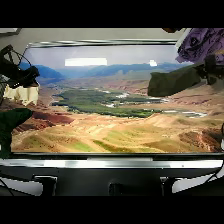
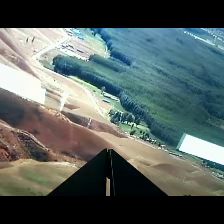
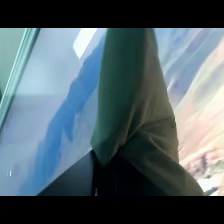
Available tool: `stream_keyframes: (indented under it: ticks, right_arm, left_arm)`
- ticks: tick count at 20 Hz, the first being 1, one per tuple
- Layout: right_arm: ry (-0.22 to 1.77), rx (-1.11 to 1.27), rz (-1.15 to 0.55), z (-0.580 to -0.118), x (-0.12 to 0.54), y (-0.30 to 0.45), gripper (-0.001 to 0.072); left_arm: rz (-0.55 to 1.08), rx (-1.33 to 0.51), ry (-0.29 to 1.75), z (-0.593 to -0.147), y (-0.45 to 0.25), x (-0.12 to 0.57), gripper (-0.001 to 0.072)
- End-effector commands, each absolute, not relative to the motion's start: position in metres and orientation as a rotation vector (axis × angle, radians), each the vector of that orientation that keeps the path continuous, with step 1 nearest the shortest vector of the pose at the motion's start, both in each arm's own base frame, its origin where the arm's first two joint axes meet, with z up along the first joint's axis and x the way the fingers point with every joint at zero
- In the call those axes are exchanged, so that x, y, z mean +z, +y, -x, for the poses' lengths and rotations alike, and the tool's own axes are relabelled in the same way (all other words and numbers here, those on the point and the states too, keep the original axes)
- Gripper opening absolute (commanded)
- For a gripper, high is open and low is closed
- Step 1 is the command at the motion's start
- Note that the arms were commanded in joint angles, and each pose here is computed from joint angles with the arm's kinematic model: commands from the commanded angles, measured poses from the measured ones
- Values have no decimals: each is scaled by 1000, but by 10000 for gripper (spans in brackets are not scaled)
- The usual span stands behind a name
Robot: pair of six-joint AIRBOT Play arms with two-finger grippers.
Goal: Fold the clothes and pants, and hang the long-sleeved shirts on hangers.
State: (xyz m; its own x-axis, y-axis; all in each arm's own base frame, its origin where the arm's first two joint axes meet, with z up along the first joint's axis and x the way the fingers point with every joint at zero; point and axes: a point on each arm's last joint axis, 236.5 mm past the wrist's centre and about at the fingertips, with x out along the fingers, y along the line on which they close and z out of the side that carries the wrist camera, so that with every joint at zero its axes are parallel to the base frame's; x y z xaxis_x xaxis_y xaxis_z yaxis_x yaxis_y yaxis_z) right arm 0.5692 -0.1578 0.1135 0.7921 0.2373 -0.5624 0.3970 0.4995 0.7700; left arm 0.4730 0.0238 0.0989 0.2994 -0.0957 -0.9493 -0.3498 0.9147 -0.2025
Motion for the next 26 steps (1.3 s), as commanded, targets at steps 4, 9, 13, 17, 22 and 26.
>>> stream_keyframes:
  ticks: [4, 9, 13, 17, 22, 26]
  right_arm:
    - [549, -498, -1098, -506, 140, -279, 27]
    - [620, -831, -995, -426, 145, -319, 28]
    - [815, -973, -918, -375, 123, -317, 29]
    - [1094, -1151, -782, -306, 79, -318, 30]
    - [1217, -1247, -718, -248, 36, -300, 31]
    - [1306, -1313, -676, -205, 3, -284, 32]
  left_arm:
    - [412, 177, 1271, -472, 24, 99, 17]
    - [411, 178, 1282, -469, 23, 98, 16]
    - [406, 179, 1324, -460, 22, 95, 16]
    - [398, 175, 1351, -454, 22, 94, 16]
    - [398, 175, 1351, -454, 22, 94, 17]
    - [398, 175, 1351, -454, 22, 94, 17]
